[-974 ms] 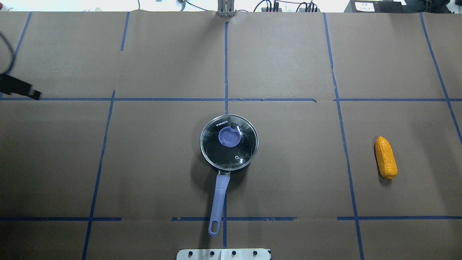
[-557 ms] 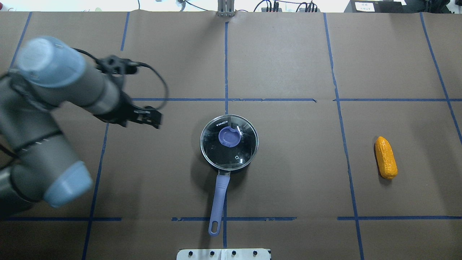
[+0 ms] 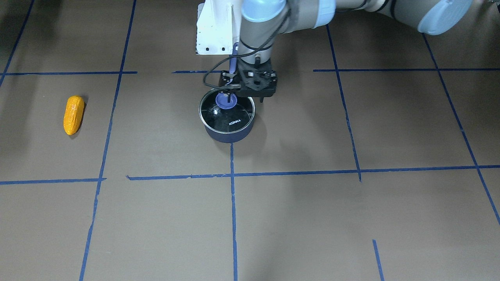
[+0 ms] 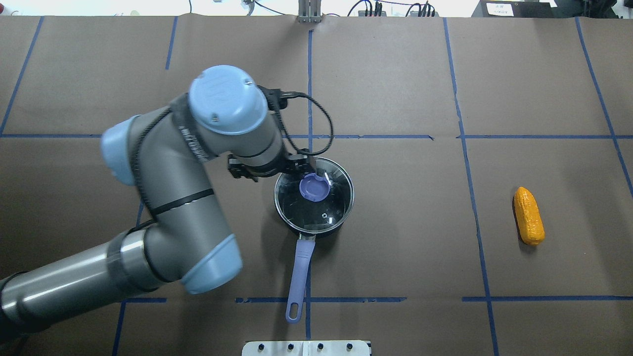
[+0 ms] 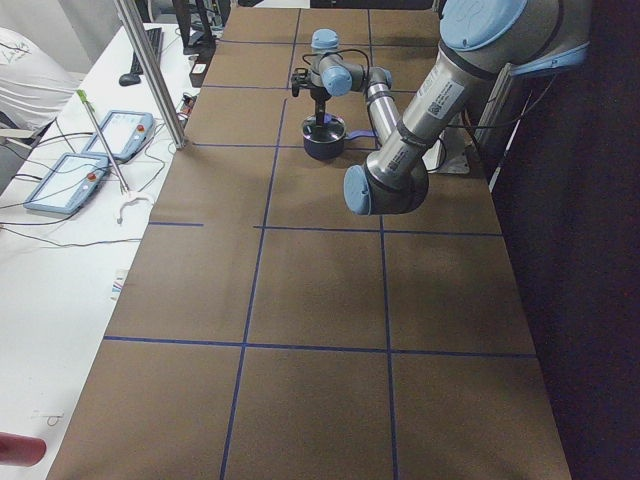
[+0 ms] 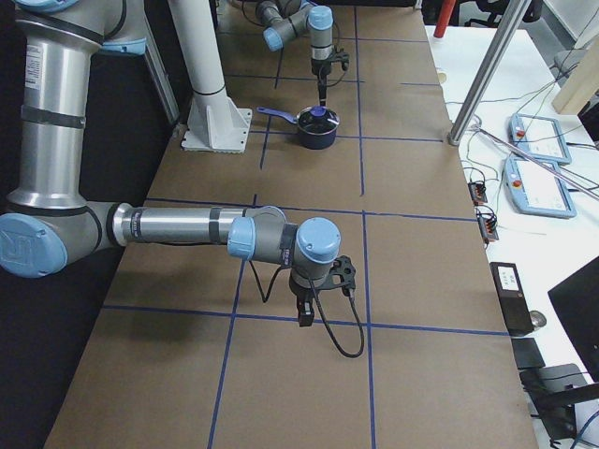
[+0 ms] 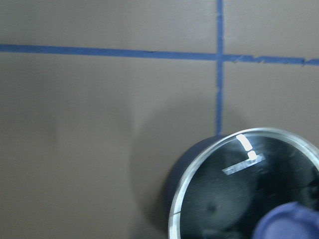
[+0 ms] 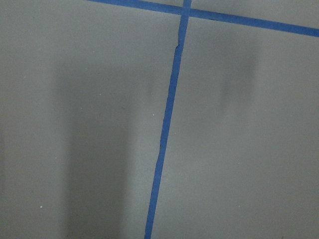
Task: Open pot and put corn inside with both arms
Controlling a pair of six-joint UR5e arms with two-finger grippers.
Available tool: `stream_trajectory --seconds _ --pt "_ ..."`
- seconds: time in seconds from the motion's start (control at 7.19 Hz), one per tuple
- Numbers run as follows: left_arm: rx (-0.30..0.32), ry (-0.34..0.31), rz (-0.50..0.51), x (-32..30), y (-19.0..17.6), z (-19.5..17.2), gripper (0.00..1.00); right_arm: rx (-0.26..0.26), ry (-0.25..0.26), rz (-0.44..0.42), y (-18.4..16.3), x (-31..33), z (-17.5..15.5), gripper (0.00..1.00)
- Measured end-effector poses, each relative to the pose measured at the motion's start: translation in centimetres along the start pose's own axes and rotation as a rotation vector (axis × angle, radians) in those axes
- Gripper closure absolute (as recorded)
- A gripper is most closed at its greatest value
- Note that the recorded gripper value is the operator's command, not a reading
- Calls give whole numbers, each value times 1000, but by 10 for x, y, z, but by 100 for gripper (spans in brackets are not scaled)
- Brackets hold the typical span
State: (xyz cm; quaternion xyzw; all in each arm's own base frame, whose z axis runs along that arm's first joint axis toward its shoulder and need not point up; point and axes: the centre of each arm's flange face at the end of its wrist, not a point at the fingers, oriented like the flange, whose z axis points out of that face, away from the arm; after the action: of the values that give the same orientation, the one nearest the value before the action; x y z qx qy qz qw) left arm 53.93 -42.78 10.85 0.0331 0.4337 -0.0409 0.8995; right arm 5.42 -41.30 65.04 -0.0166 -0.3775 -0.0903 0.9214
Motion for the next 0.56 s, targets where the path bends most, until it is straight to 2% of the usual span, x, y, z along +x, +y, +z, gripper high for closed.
stream_trajectory --seconds 0.56 --pt "-5 -33 -34 50 1 21 0 -3 0 1 0 0 1 0"
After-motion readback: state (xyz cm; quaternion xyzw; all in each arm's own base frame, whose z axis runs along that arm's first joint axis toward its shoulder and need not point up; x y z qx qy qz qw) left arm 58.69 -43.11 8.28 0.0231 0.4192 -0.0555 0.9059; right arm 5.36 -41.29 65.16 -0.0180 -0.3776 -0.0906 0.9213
